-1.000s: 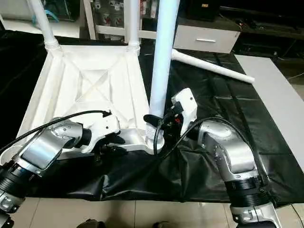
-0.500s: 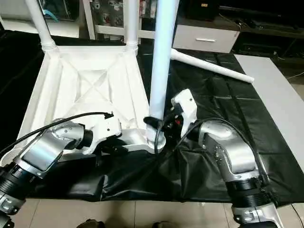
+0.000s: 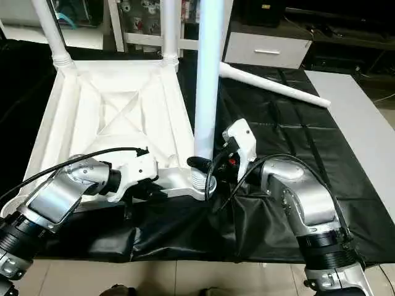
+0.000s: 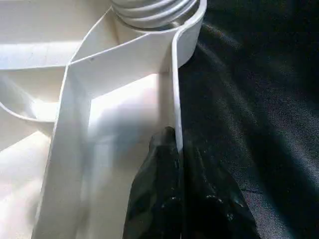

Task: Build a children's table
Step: Insert table leg to table base

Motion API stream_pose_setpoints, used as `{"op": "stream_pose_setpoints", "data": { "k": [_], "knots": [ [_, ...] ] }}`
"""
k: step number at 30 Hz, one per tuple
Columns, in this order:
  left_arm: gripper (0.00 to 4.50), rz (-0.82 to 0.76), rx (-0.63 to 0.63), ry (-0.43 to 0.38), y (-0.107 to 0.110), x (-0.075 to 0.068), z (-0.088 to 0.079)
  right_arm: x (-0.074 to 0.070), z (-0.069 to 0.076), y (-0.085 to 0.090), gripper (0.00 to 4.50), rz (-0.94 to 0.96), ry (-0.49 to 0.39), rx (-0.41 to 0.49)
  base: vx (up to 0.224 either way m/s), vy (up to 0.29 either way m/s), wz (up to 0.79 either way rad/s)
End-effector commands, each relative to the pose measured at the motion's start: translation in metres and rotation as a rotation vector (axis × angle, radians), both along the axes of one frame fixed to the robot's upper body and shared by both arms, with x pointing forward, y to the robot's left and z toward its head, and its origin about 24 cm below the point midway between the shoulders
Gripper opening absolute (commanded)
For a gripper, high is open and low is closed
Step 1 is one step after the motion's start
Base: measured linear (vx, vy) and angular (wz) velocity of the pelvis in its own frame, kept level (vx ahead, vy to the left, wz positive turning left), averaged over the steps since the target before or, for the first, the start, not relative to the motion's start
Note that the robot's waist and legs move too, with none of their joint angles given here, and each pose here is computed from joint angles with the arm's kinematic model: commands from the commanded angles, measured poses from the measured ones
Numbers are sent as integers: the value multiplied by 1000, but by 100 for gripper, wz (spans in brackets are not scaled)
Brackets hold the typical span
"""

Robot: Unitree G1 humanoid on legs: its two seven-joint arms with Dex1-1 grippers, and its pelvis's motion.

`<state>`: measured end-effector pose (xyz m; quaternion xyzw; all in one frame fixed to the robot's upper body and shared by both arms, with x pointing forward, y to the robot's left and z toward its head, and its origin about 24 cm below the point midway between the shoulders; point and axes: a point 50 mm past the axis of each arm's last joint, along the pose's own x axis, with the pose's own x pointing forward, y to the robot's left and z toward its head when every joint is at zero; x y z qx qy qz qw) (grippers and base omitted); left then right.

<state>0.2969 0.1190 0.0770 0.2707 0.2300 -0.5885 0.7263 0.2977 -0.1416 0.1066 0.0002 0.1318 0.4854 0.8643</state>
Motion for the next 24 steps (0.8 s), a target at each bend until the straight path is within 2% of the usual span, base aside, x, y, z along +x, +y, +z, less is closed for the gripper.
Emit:
{"op": "stream_pose_setpoints", "data": {
  "k": [1,8,12,20,24],
  "knots": [
    [0,-6,-19,49,-1,-4,-10,-3,-9,-3,186,2,41,-32,0,0,0],
    [0,-11,-15,47,-1,-3,-10,-1,-22,-7,186,-32,65,-53,0,0,0],
    [0,-9,-17,45,0,-2,-10,2,-23,-10,186,-77,57,-43,0,0,0],
    [0,9,-24,35,0,0,-9,4,-30,-12,186,-173,124,133,0,0,0],
    [0,13,-29,34,0,1,-8,-1,-38,-17,186,-213,144,161,0,0,0]
  ]
}}
